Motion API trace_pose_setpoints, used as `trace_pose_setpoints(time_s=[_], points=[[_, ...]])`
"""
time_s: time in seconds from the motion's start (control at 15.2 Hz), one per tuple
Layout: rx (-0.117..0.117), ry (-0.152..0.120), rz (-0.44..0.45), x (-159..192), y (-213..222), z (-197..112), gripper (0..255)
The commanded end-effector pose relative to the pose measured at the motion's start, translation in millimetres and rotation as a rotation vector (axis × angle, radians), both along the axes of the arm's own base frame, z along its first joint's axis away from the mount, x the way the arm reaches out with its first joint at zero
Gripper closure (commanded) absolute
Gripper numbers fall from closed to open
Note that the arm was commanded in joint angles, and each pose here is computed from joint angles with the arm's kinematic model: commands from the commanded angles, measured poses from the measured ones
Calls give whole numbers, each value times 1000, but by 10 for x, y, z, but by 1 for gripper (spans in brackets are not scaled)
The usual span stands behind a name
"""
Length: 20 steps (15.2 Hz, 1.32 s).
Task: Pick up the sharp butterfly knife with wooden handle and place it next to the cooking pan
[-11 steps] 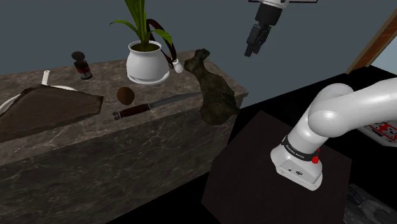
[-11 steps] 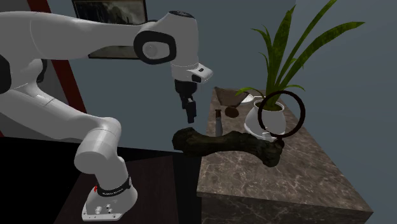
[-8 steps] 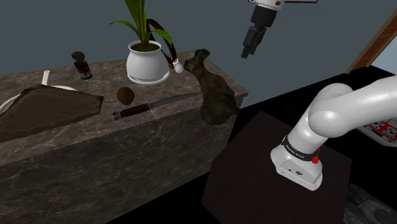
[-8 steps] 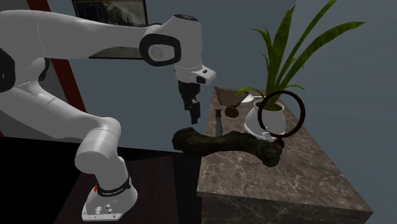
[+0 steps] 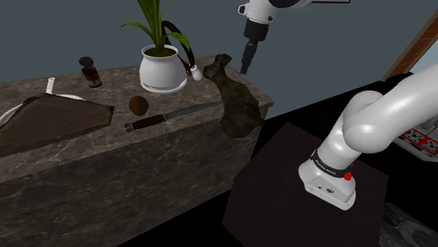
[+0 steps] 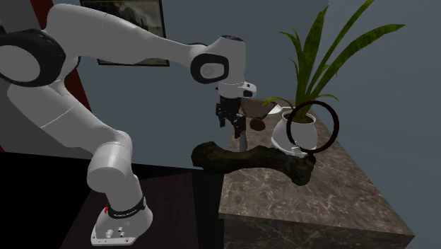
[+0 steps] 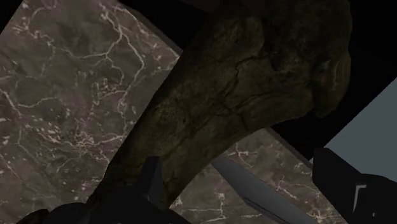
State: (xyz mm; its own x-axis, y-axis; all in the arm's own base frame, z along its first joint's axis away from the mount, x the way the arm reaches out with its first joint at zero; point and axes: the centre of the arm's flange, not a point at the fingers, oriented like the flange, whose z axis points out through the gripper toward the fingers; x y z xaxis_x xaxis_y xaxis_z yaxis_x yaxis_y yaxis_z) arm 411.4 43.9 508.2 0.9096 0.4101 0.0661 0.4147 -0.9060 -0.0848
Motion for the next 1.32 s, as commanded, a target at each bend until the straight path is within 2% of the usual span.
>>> trace_pose_setpoints(time_s=[0.0, 0.66, 1.25], points=[[-16, -8, 77, 196, 157, -124, 0], [-95, -40, 450, 913, 1147, -759, 0], [-167, -69, 786, 1234, 2166, -1388, 0]])
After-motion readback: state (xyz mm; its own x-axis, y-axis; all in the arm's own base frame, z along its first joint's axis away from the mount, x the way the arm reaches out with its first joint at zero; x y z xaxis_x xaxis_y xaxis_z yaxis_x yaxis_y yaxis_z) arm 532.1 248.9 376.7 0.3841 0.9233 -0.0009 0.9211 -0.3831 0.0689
